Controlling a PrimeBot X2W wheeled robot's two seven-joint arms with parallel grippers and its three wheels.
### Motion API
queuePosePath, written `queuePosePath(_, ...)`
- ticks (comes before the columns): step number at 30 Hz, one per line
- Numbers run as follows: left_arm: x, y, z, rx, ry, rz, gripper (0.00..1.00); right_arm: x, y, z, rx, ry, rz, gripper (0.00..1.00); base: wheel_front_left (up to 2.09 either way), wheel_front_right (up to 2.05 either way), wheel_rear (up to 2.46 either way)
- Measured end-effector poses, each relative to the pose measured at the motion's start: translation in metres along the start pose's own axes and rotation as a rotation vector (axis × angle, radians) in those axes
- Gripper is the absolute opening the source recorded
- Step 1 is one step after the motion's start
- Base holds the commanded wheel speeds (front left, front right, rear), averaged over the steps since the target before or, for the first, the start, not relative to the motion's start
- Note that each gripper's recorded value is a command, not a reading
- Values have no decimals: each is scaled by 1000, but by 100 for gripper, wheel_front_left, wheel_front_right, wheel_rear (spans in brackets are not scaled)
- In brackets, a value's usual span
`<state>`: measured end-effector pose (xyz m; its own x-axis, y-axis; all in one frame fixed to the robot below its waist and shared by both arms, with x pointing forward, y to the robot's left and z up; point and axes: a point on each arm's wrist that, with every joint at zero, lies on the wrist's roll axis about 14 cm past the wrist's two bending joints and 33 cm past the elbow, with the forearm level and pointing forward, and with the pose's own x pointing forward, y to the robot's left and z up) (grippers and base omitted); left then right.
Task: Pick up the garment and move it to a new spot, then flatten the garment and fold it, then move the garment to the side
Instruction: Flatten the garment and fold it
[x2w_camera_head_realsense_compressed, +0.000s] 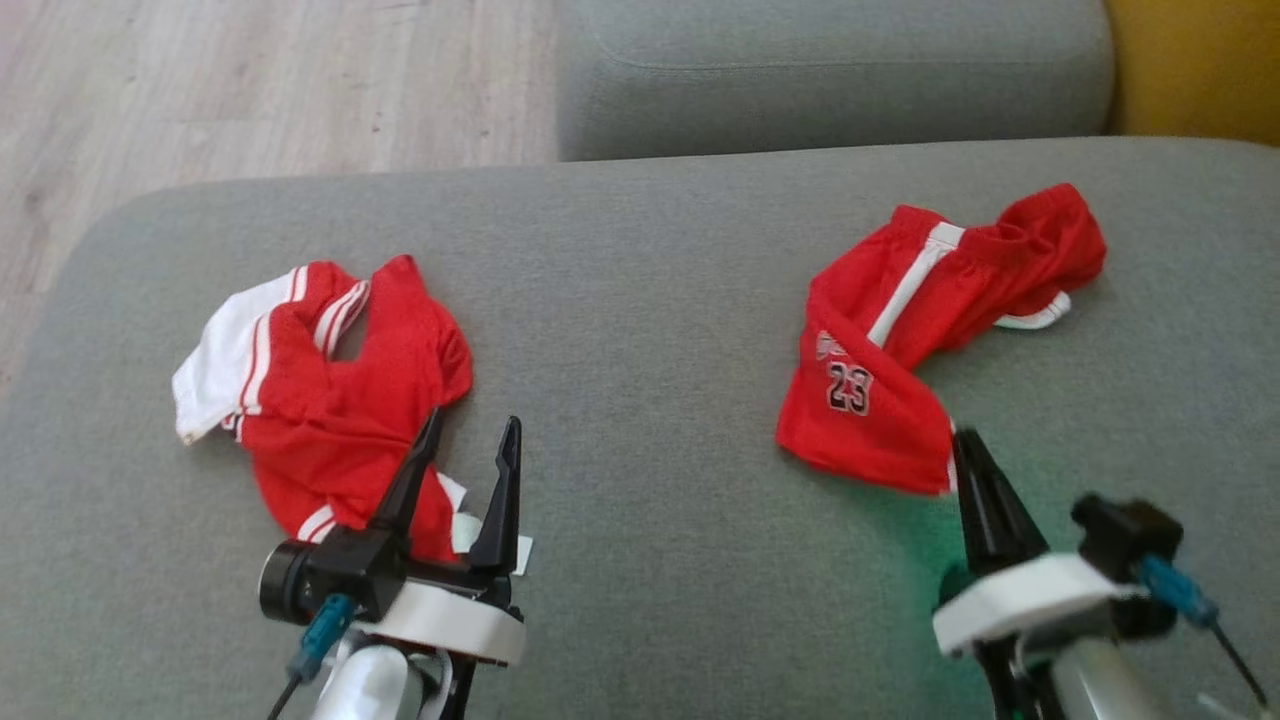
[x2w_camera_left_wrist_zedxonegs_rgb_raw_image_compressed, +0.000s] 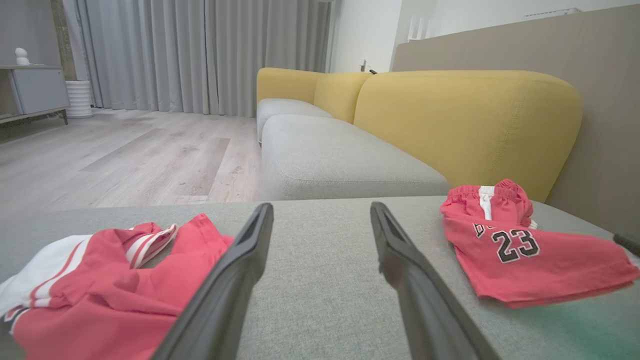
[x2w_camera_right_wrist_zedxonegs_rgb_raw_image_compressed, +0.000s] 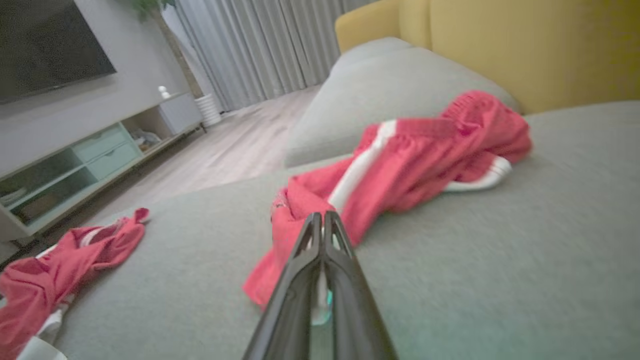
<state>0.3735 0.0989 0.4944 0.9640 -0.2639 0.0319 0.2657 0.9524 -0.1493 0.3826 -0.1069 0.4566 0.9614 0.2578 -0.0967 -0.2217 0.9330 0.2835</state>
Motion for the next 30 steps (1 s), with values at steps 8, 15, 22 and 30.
queuePosePath(8,7,-8,-8,9,23,-34,100,-14,-21,-9,53,-3,-83,100,0,0,0)
queuePosePath(15,9,-9,-10,8,29,-41,100,-8,-22,31,-48,-124,-69,100,0,0,0)
queuePosePath(22,8,-8,-12,12,36,-36,100,-17,-25,25,-64,-109,-82,100,0,0,0)
queuePosePath(30,7,-2,-17,9,50,-19,100,-17,-43,-11,-97,15,-128,100,0,0,0)
